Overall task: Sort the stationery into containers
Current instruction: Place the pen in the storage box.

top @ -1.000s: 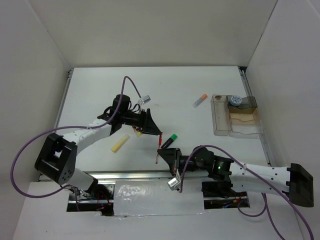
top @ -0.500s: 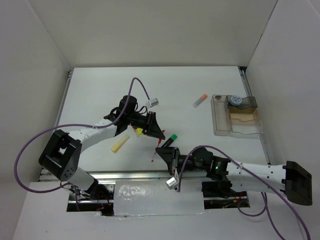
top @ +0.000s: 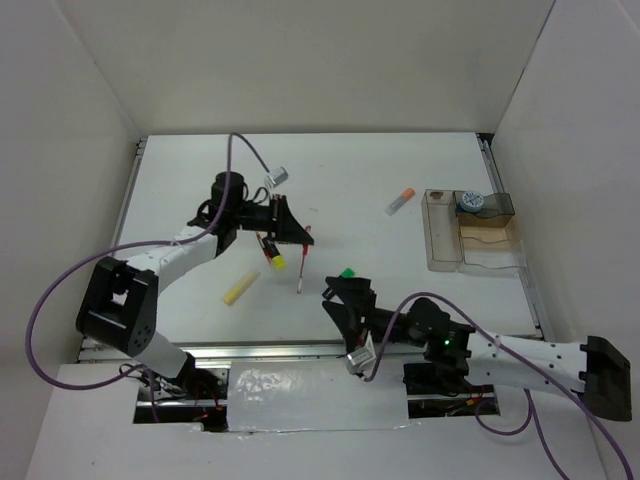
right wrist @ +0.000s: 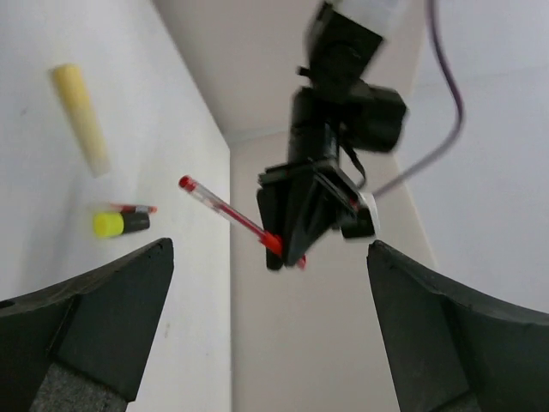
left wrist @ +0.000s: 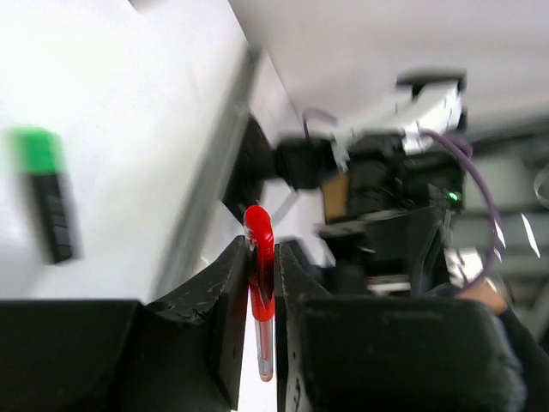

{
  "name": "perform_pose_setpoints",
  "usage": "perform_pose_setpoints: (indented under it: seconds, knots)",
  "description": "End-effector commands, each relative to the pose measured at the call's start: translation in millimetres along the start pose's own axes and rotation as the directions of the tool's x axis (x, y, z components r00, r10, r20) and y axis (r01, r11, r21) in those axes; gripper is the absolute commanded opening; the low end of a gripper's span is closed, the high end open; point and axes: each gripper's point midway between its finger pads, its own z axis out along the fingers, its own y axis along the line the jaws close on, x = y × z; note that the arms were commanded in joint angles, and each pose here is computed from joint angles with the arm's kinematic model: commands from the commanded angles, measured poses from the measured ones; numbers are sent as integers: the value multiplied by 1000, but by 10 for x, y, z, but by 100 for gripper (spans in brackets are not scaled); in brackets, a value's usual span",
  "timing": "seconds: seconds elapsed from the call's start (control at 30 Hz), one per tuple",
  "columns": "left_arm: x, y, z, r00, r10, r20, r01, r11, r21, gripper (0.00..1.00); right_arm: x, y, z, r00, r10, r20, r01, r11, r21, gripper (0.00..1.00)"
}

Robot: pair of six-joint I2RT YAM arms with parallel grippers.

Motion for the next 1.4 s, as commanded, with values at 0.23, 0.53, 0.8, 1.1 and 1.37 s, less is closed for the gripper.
perform_pose_setpoints:
  seconds: [0.23, 0.53, 0.8, 1.1, 1.37]
  knots:
    - [-854, -368, -876, 809, 378, 450, -326, 926, -192, 0, 306, -872, -10, 376, 908, -184, -874, 414, 255, 87]
    - [-692, -749, -632, 823, 310, 476, -349, 937, -6, 2, 717, -1312, 576, -472, 873, -126, -874, -445, 196, 57]
    - [-734, -825, -571, 835, 243, 493, -306, 951, 51, 3, 664, -897, 818, -550, 800, -241, -833, -505, 224, 54]
    - [-741, -817, -572, 839, 213, 501, -287, 955, 75, 3, 747, -873, 882, -543, 807, -233, -836, -493, 240, 48]
    - [-737, -843, -568, 843, 194, 502, -276, 956, 94, 4, 971, -966, 867, -567, 804, -179, -816, -519, 256, 22]
